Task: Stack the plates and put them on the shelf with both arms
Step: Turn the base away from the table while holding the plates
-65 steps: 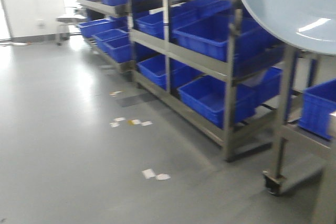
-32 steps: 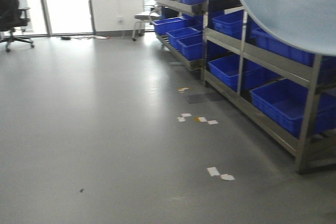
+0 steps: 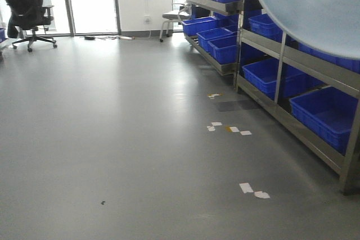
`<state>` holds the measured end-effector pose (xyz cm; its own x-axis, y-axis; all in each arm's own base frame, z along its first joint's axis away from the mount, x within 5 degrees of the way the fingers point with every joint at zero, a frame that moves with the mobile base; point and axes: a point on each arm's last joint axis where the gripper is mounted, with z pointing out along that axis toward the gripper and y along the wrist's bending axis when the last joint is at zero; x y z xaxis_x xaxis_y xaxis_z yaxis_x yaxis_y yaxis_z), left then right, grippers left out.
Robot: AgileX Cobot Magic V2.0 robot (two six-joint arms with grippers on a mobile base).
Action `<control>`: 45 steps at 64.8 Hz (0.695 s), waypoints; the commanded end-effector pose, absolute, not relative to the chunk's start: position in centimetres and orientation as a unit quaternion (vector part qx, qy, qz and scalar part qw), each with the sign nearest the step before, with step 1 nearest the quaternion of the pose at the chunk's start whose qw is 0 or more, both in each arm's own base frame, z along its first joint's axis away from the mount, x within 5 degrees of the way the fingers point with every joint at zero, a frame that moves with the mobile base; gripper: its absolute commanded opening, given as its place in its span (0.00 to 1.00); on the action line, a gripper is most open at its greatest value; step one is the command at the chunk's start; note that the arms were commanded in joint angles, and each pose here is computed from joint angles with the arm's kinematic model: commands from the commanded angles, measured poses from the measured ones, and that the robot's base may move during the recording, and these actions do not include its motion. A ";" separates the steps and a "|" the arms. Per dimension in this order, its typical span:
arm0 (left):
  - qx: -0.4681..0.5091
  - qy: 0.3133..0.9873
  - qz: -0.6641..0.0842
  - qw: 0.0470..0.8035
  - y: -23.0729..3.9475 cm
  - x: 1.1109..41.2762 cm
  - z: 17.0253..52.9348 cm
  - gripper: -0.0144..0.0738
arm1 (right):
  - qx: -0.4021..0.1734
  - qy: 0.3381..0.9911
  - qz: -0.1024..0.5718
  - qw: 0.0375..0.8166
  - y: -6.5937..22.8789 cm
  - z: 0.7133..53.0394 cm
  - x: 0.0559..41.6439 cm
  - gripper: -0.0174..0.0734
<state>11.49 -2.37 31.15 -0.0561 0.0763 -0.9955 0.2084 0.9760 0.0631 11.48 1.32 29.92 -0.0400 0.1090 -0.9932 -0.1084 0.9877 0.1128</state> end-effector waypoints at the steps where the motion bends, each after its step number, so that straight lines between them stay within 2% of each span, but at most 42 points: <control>1: 0.087 0.689 -0.047 0.718 -2.2 11.5 32.9 0.26 | 0.008 0.670 0.073 0.738 1.1 31.9 11.4 0.25; 45: 0.087 0.689 -0.047 0.718 -2.2 11.5 32.9 0.26 | 0.008 0.670 0.073 0.738 1.1 31.9 11.4 0.25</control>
<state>11.49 -2.37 31.15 -0.0561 0.0763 -0.9955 0.2084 0.9760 0.0631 11.48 1.32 29.92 -0.0400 0.1090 -0.9932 -0.1084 0.9877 0.1128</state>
